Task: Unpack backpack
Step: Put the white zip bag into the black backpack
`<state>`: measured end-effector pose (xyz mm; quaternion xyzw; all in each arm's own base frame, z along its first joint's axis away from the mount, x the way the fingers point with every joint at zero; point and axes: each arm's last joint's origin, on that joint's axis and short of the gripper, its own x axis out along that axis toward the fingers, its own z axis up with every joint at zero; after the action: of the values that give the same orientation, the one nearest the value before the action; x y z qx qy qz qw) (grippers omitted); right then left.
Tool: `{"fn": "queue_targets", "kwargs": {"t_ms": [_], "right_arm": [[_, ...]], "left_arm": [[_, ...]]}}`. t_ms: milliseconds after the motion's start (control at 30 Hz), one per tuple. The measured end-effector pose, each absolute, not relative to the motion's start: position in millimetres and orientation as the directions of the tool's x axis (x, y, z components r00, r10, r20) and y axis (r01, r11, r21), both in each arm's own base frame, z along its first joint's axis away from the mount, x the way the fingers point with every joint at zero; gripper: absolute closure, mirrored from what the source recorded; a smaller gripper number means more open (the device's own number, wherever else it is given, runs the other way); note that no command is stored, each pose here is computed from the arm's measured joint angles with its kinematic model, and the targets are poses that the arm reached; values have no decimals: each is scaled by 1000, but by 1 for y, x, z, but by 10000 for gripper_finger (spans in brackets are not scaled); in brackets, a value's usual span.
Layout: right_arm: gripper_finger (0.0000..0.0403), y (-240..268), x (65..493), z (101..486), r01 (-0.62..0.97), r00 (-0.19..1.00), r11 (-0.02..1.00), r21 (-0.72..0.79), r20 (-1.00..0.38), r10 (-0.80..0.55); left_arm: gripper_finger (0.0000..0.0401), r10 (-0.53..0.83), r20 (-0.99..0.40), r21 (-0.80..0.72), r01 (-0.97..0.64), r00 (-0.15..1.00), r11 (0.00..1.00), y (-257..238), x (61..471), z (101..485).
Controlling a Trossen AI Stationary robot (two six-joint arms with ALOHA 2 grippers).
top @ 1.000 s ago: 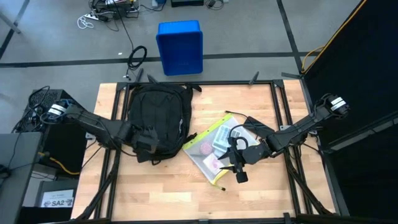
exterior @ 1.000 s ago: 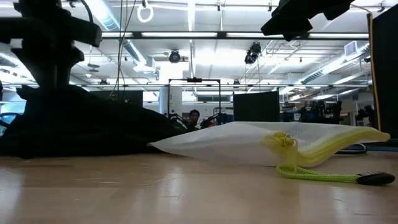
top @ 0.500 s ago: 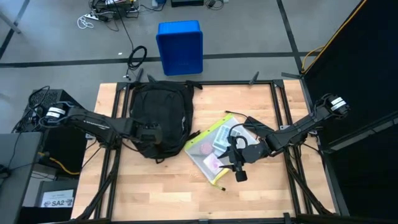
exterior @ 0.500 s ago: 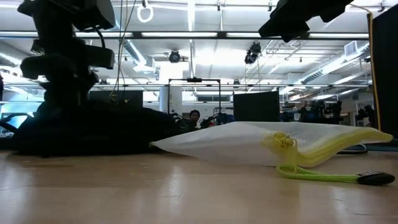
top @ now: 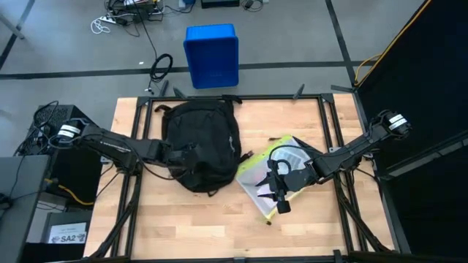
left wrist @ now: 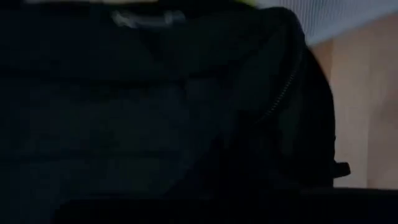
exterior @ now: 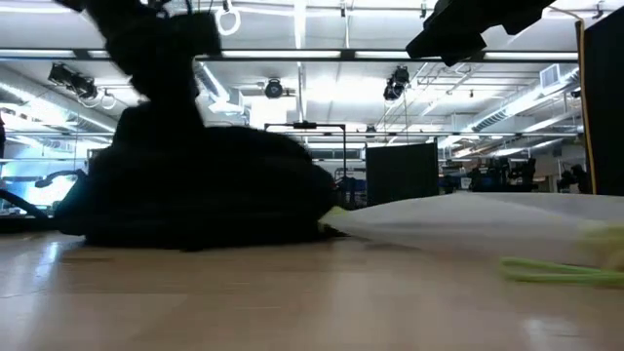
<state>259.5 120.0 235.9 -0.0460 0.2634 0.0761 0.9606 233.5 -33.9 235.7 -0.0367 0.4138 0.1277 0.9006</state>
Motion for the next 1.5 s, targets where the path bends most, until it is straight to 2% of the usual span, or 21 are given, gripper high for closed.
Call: {"fn": "queue_targets", "kwargs": {"t_ms": [233,533,767,967,1133,1367,1500], "right_arm": [[264,120,258,234,-175,841,983,-53,-528,121],[263,125,240,217,-253,705,959,-128,-703,92],[266,152,213,210,-304,613,950,-68,-777,140],[266,175,190,209,-266,649,957,-118,-756,87],[267,185,186,200,-220,655,967,-130,-755,47],[249,197,187,175,-307,576,938,-162,-816,48],[228,207,195,157,-318,580,933,-168,-813,52]], "left_arm": [[401,304,-668,122,-303,679,945,-33,242,282],[401,374,-597,178,-337,710,925,-31,244,321],[401,383,-601,191,-339,702,921,-30,243,322],[401,380,-606,184,-341,699,922,-30,243,322],[401,369,-612,166,-342,699,925,-31,243,322],[401,340,-643,148,-325,686,934,-31,241,319],[401,342,-652,147,-330,676,932,-31,240,318]]}}
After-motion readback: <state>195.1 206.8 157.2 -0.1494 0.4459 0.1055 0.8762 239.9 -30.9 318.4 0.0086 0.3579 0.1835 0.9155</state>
